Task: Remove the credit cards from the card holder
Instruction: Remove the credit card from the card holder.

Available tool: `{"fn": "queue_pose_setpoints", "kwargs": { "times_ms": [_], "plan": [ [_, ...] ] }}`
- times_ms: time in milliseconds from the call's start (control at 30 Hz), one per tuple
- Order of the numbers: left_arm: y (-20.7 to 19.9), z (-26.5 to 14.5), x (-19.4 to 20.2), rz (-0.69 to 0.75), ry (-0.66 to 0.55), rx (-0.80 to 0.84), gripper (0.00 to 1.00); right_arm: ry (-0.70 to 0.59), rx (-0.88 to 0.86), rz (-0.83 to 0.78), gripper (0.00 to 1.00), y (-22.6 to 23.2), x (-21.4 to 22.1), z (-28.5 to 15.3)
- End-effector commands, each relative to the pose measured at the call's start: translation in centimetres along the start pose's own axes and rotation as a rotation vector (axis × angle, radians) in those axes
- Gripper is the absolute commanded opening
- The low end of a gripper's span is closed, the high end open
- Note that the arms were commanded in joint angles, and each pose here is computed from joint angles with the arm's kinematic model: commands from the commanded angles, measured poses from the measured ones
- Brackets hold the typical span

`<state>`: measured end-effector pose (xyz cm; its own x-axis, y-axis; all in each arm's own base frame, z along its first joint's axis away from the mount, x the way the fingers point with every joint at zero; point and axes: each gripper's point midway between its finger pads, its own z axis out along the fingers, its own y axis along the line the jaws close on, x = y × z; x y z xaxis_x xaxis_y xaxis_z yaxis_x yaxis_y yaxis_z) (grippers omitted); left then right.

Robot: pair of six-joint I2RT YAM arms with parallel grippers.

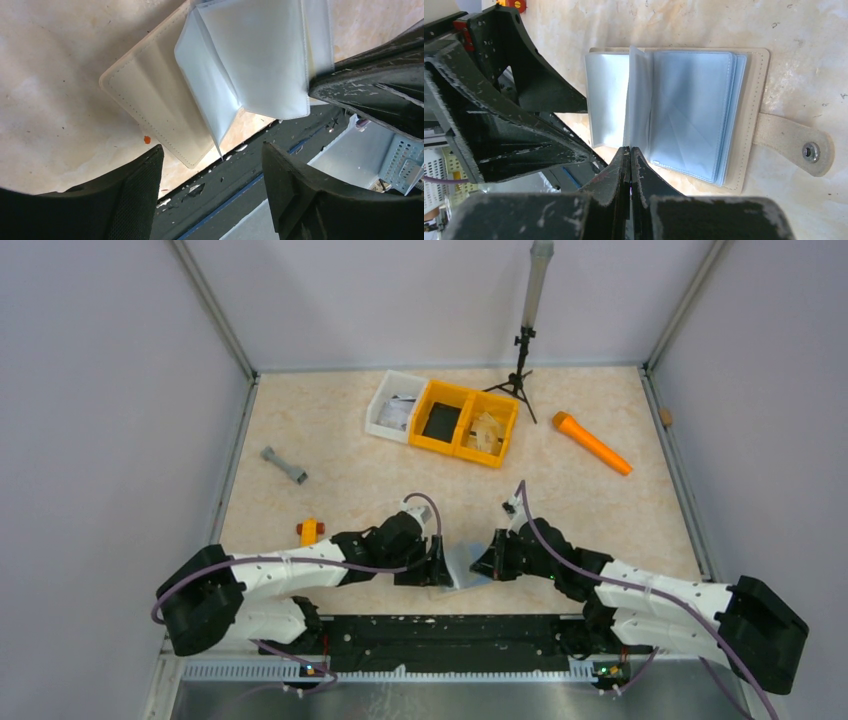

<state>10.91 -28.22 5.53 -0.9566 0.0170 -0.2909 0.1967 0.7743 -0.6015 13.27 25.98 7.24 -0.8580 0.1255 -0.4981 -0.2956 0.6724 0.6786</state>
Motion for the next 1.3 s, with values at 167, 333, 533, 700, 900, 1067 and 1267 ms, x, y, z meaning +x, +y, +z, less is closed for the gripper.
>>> {"fn": "queue_pose_setpoints", "kwargs": {
  "times_ms": [167, 333, 533, 700, 900, 1067, 1267],
  "plan": [
    [-1.0, 1.5, -1.4, 0.063, -0.04, -0.07, 0.82, -0.065, -0.068, 0.048, 0.0, 2.5, -2.3, 0.2],
    [0.1, 1.3, -1.6, 0.088, -0.083, -0.174, 0.98, -0.074, -0.063, 0.079, 0.0, 2.5, -2.5, 0.2],
    [-1.7, 1.4, -1.9, 0.092, -0.106, -0.084, 0.99, -0.068, -0.068, 0.092, 0.0, 2.7, -2.5, 0.3],
    [-2.4, 2.0, -1.7, 0.128, -0.088, -0.055, 0.99, -0.059, -0.074, 0.098, 0.0, 2.9, -2.4, 0.5],
    [-4.1, 1.7, -0.9, 0.15, -0.066, 0.054, 0.99, -0.051, -0.067, 0.105, 0.0, 2.7, -2.2, 0.7],
    [-3.8, 2.1, -0.8, 0.126, -0.062, 0.047, 0.99, -0.049, -0.079, 0.11, 0.0, 3.0, -2.2, 0.7],
    [-1.6, 2.4, -0.8, 0.1, -0.051, -0.077, 0.93, -0.049, -0.053, 0.103, 0.0, 2.5, -2.1, 0.6]
  ]
}}
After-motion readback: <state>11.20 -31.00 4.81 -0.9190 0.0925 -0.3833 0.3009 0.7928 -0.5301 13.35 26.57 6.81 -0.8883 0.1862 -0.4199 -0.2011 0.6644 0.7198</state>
